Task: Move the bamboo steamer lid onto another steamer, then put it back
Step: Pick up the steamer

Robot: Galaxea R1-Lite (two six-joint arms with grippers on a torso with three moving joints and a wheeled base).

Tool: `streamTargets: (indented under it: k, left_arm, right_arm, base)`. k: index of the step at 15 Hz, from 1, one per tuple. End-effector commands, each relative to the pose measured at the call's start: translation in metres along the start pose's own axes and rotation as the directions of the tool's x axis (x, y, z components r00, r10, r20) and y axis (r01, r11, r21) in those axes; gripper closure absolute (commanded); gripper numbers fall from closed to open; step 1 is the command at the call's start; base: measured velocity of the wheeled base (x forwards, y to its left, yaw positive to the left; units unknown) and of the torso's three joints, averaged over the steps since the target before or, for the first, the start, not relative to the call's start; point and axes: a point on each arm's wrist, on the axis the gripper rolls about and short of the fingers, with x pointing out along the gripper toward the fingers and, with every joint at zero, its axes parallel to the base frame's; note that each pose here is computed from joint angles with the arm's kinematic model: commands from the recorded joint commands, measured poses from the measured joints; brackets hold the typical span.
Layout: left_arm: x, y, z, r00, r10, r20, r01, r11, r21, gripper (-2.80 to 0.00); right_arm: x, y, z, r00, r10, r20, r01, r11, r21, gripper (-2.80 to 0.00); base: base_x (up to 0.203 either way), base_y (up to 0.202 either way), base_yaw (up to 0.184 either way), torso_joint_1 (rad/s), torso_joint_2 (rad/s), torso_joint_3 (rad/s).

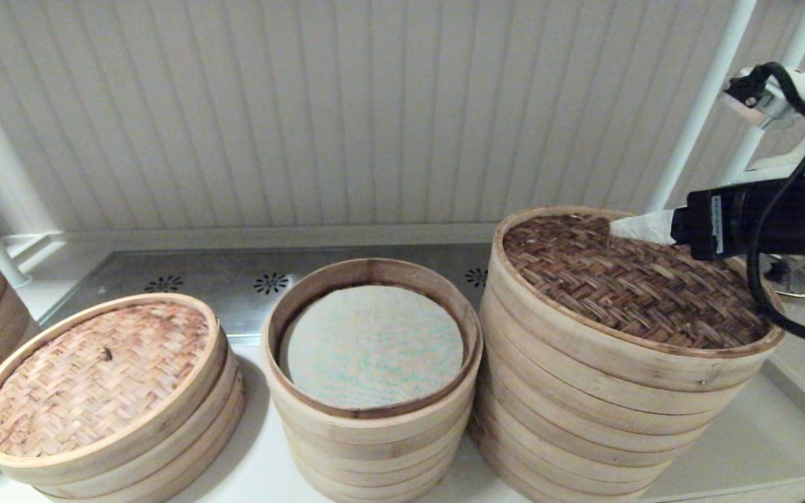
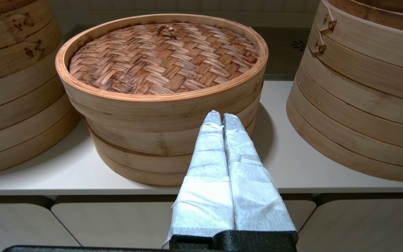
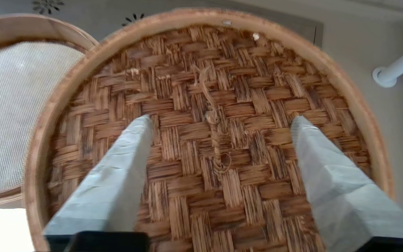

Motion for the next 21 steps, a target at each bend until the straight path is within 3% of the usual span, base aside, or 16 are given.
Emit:
streamTargets:
  k: [1, 15, 16, 21]
  left_arm:
    - [0.000, 0.000, 0.000, 1.000, 0.001, -0.001, -0.001, 1.000, 0.000, 0.00]
    - [0.000, 0.000, 0.000, 1.000, 0.001, 0.000, -0.001, 1.000, 0.000, 0.00]
    - [0.000, 0.000, 0.000, 1.000, 0.001, 0.000, -0.001, 1.000, 0.000, 0.00]
    - [0.000, 0.000, 0.000, 1.000, 0.001, 0.000, -0.001, 1.000, 0.000, 0.00]
  right_arm:
    - [0.013, 0.000, -0.005, 0.999, 0.002, -0.039, -0.002, 1.000, 0.001, -2.80]
    - [0.038, 0.000, -0.012, 0.995, 0.000, -0.100, 0.000, 1.000, 0.004, -2.80]
    - [0.038, 0.000, -0.012, 0.995, 0.001, -0.099, -0.001, 1.000, 0.004, 0.00]
    - [0.040, -0.001, -0.011, 0.995, -0.003, -0.095, 0.004, 1.000, 0.007, 0.00]
  base:
    - [0.000, 0.000, 0.000, 0.000, 0.00, 0.000]
    - [0.000, 0.000, 0.000, 0.000, 0.00, 0.000]
    - [0.000, 0.000, 0.000, 0.000, 0.00, 0.000]
    - [0.000, 0.000, 0.000, 0.000, 0.00, 0.000]
